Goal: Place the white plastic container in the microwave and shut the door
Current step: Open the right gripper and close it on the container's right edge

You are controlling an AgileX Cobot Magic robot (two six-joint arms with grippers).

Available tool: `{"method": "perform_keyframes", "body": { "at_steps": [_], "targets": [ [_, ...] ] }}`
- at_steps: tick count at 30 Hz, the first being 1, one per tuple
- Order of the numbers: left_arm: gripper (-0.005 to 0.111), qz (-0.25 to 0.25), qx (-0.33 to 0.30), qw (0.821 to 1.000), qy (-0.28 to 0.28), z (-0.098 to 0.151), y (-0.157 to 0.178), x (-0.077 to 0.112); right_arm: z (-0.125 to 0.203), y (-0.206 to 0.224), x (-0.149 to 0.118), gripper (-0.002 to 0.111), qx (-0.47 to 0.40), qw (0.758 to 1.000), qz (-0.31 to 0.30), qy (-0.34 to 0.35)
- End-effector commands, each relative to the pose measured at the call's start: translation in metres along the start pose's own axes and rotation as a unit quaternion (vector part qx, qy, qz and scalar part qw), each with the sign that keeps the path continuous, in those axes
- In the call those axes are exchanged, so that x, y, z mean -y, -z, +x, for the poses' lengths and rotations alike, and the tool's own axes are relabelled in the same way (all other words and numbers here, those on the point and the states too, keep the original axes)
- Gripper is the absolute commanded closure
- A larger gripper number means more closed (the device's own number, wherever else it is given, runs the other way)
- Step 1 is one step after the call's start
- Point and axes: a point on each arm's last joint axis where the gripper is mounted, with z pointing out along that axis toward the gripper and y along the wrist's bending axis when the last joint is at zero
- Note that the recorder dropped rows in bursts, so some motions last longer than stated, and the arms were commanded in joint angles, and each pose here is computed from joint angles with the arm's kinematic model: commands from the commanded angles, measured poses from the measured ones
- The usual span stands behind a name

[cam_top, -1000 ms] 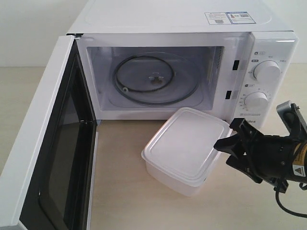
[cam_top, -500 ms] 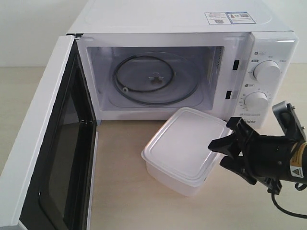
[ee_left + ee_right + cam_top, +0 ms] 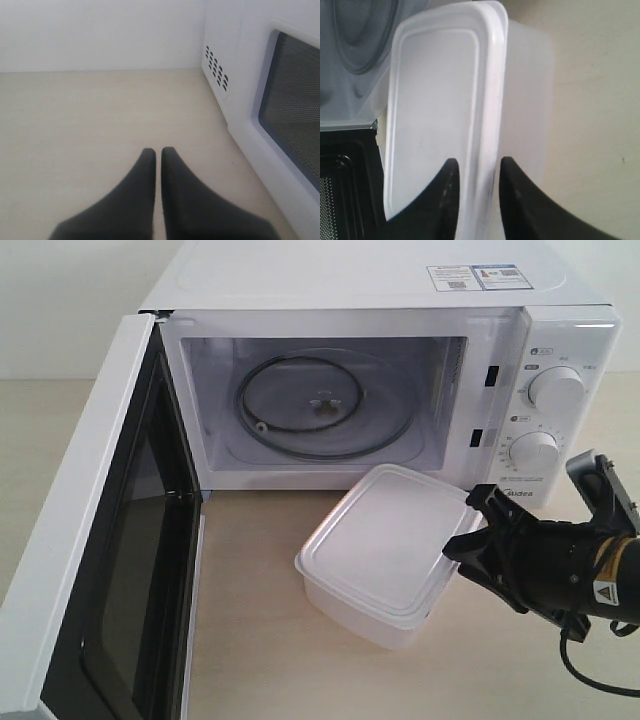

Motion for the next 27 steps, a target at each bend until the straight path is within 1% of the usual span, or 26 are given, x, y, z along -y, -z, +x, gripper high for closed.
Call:
{"method": "perform_keyframes", "body": {
  "at_steps": [1,5,15,16,17,21,22,24,27],
  "targets": [
    [0.102,-0.002,0.001,1.0,0.001,0.0007,0.0,-0.0002,0.0007,0.0005,-0.003,0.082,-0.005,1.0,-0.008,0.016],
    [0.102,-0.002,0.001,1.0,0.001,0.0007,0.0,-0.0002,-0.0001,0.0005,-0.0015,0.082,-0.001,1.0,0.0,0.011],
    [0.102,-0.002,0.001,1.0,0.001,0.0007,0.0,-0.0002,0.0011,0.0005,-0.0015,0.082,-0.007,1.0,0.0,0.026],
    [0.102,-0.002,0.001,1.0,0.001,0.0007,0.0,-0.0002,0.0012,0.0005,-0.0011,0.081,-0.008,1.0,0.002,0.028],
    [0.102,-0.002,0.001,1.0,0.001,0.0007,0.0,-0.0002,0.0012,0.0005,-0.0006,0.077,-0.008,1.0,0.005,0.028],
    [0.102,-0.002,0.001,1.0,0.001,0.0007,0.0,-0.0002,0.0012,0.0005,-0.0004,0.053,-0.008,1.0,0.006,0.024],
    [0.102,-0.002,0.001,1.0,0.001,0.0007,0.0,-0.0002,0.0012,0.0005,-0.0004,0.05,-0.008,1.0,0.006,0.021],
    [0.102,-0.002,0.001,1.0,0.001,0.0007,0.0,-0.0002,0.0012,0.0005,-0.0004,0.051,-0.008,1.0,0.006,0.013],
    [0.102,-0.002,0.001,1.0,0.001,0.0007,0.0,-0.0002,0.0017,0.0005,-0.0004,0.056,-0.01,1.0,0.006,0.013]
  ]
}}
